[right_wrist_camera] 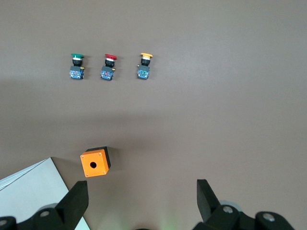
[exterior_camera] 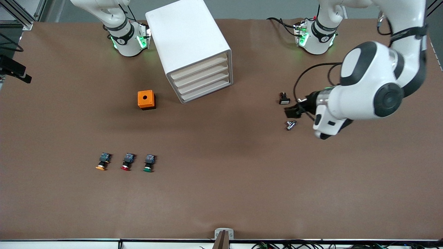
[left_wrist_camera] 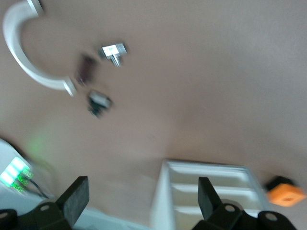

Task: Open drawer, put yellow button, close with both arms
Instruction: 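Reach the left gripper to the top drawer handle of the white cabinet, then grasp the top drawer handle with the left gripper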

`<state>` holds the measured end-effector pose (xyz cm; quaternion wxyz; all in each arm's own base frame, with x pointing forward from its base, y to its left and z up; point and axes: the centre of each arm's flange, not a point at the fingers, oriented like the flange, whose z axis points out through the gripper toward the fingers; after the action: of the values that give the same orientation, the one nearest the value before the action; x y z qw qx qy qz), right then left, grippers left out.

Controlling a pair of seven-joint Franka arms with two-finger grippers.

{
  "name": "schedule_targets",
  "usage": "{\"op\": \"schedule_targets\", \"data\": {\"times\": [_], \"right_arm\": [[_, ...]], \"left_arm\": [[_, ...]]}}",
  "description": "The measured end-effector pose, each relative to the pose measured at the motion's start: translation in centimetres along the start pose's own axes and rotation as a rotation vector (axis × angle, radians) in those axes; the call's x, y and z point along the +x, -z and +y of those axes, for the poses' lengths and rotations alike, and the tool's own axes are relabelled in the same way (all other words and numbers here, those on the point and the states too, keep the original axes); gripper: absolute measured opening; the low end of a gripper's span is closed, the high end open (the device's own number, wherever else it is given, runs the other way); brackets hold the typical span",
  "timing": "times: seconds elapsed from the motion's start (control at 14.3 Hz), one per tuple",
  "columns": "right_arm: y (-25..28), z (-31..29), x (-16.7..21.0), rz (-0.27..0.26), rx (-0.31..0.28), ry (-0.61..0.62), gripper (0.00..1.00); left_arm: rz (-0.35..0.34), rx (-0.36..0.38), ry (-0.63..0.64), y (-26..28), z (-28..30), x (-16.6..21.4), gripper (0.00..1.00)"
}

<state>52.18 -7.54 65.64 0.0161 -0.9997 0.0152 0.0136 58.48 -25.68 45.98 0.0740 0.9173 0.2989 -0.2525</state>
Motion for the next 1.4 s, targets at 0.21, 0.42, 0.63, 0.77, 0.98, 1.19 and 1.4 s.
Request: {"op": "schedule_targets", "data": {"times": [0.21,0.42,0.63,0.77,0.98,1.19,1.4], "right_arm": [[0.0,0.0,0.0,-0.001,-0.003,0.0,1.0],[0.0,0.0,0.0,-0.001,-0.004,0.0,1.0],[0.0,0.1,0.0,-0.002,-0.005,0.0,1.0],[0.0,0.1,0.0,-0.003,-0.008,-0.001,1.0],[0.0,0.2,0.0,-0.004,-0.019,0.0,1.0],[0.0,0.2,0.0,-0.004,-0.02,0.0,1.0],[0.0,0.2,0.0,-0.004,-0.02,0.0,1.0]], "left_arm": [[-0.176,-0.023,0.288,-4.2,3.8,0.5,1.0],[-0.311,0.012,0.546,-7.5,6.0,1.2,1.0],[-0.414,0.133,0.766,-10.2,7.6,-0.2,1.0],[-0.453,0.213,0.88,-11.6,8.4,-1.0,1.0],[-0.474,0.346,1.044,-14.9,9.3,-1.7,1.0],[-0.496,0.483,1.157,-18.6,9.8,-2.1,1.0],[-0.514,0.572,1.207,-21.8,10.7,-3.6,1.0]]}}
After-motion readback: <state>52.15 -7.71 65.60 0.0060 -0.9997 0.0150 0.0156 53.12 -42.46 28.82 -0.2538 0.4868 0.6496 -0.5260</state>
